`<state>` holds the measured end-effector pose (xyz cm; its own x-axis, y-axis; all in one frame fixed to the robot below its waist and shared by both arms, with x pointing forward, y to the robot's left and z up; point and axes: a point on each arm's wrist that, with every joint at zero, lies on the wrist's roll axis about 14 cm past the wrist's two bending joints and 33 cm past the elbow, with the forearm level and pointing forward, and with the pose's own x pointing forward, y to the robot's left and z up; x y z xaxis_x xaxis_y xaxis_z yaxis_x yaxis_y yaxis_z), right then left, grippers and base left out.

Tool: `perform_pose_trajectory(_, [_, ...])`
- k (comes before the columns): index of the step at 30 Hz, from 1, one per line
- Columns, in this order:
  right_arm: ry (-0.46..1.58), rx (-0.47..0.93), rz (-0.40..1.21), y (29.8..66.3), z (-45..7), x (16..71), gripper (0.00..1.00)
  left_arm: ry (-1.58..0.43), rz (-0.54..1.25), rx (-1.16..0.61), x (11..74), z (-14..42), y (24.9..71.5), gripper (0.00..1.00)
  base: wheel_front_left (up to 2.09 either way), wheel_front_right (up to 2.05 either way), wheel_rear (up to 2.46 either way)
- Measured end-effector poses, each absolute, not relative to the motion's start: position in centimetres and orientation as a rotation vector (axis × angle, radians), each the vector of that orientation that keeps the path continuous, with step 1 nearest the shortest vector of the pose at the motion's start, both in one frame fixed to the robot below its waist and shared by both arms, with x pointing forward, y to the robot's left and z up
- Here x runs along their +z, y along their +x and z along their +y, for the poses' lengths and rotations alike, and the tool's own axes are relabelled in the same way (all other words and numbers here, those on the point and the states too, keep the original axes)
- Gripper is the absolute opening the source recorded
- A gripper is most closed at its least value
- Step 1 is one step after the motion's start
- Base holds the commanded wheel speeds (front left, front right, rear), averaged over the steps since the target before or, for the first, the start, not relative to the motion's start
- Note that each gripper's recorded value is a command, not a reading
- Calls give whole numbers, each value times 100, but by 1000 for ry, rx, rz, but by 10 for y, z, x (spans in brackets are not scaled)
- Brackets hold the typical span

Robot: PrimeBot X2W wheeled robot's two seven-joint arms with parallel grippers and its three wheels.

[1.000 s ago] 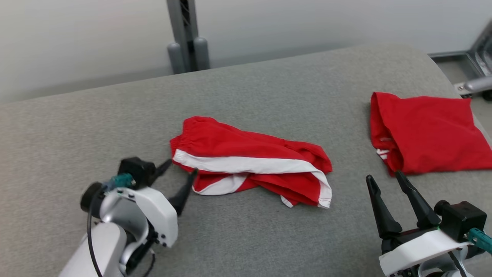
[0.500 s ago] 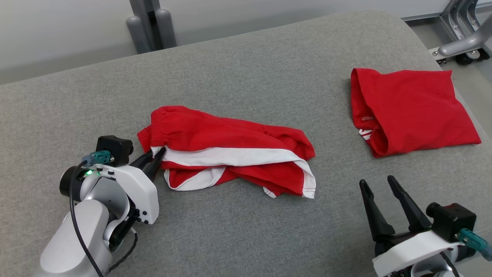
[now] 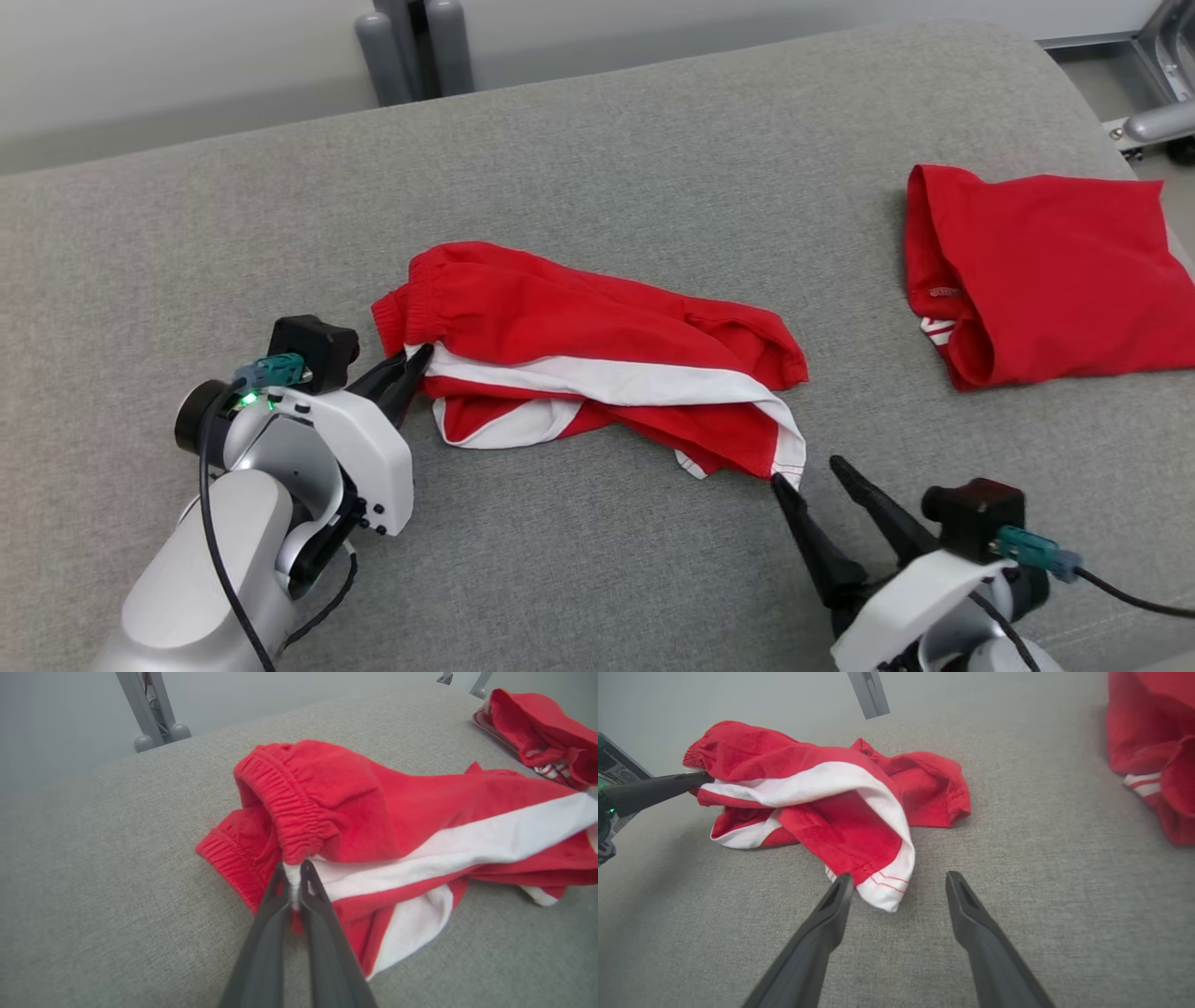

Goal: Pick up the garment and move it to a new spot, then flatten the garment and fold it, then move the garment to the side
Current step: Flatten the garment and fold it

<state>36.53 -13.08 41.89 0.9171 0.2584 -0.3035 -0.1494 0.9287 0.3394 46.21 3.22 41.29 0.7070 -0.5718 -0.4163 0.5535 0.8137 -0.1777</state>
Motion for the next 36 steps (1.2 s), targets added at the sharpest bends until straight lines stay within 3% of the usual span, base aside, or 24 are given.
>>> perform_pose_trajectory(1, [319,228,367,366,-126,415,100,-40,474,-626,413,32,462,0,0,0,0])
perform_pose_trajectory(2, [328,235,379,367,-123,413,76,-41,472,-625,413,33,463,0,0,0,0])
perform_pose_trajectory(3, [329,239,384,369,-122,410,39,-42,472,-626,413,32,462,0,0,0,0])
perform_pose_trajectory(4, [328,244,383,371,-121,409,8,-47,466,-627,414,32,462,0,0,0,0])
perform_pose_trajectory(5, [333,246,374,373,-120,410,0,-53,456,-627,415,31,462,0,0,0,0])
perform_pose_trajectory(13, [275,219,194,395,-145,444,0,-100,312,-598,451,35,471,0,0,0,0])
perform_pose_trajectory(22, [6,206,-249,431,-182,577,0,-172,7,-549,551,51,482,0,0,0,0])
perform_pose_trajectory(31, [-106,237,-635,424,-169,697,0,-206,-300,-523,661,67,463,0,0,0,0])
perform_pose_trajectory(36, [-105,261,-710,413,-159,723,0,-187,-397,-511,697,76,444,0,0,0,0])
